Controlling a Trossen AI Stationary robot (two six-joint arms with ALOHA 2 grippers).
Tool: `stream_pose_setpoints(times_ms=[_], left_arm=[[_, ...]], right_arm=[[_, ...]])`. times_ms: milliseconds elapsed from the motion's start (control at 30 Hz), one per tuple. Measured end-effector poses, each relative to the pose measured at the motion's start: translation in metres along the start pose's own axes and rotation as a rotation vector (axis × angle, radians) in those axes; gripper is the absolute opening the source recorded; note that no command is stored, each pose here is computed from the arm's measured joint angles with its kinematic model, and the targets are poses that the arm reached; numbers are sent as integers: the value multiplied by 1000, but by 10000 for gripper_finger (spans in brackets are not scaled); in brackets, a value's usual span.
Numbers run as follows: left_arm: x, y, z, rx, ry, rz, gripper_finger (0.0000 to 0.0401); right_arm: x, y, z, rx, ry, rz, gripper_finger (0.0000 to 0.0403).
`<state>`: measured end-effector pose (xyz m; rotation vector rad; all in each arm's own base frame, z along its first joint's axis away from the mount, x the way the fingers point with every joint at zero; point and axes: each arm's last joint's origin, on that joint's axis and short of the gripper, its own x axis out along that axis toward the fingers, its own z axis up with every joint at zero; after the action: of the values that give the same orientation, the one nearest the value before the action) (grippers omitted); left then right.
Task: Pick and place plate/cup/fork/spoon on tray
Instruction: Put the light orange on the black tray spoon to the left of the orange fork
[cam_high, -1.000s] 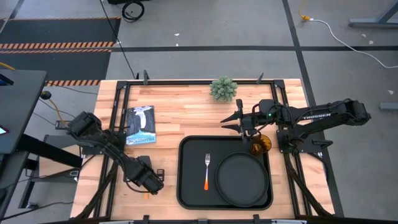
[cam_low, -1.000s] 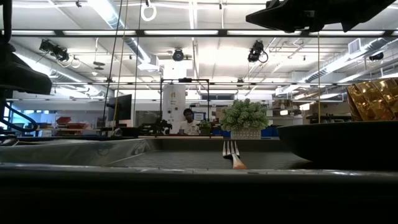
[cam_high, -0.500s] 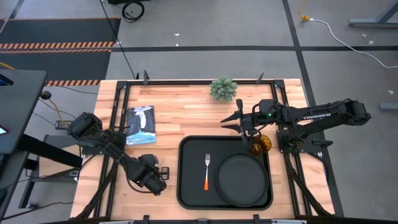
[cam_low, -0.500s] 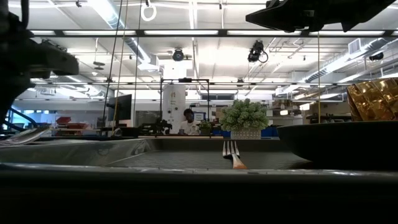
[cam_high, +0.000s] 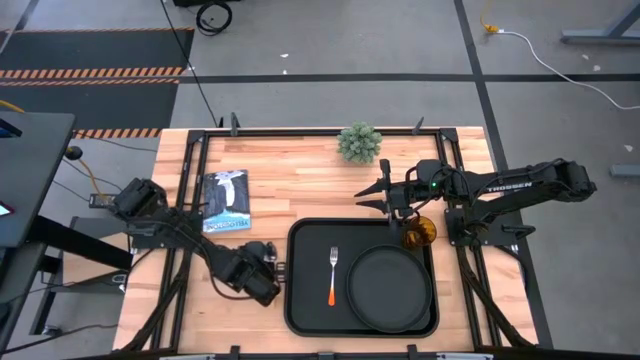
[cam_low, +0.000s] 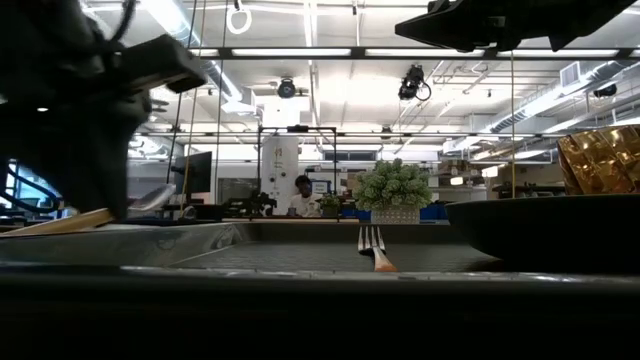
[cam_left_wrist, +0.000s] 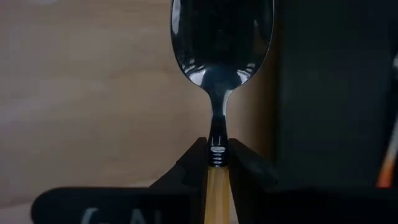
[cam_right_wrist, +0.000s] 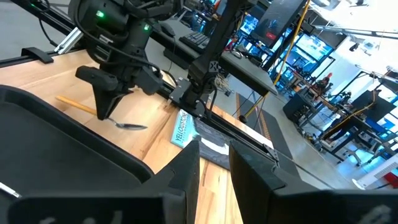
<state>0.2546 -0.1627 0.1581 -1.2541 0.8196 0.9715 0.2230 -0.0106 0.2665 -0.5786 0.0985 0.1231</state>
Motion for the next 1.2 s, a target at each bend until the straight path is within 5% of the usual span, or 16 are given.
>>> stream_pose_setpoints(times_ms=[400, 1200], left_arm=[[8, -26, 21, 43, 126, -70, 52], [14, -80, 38, 74, 97, -340, 52]], right_arm=[[0, 0, 0, 0, 1, 0, 93], [0, 1, -2, 0, 21, 8, 93]])
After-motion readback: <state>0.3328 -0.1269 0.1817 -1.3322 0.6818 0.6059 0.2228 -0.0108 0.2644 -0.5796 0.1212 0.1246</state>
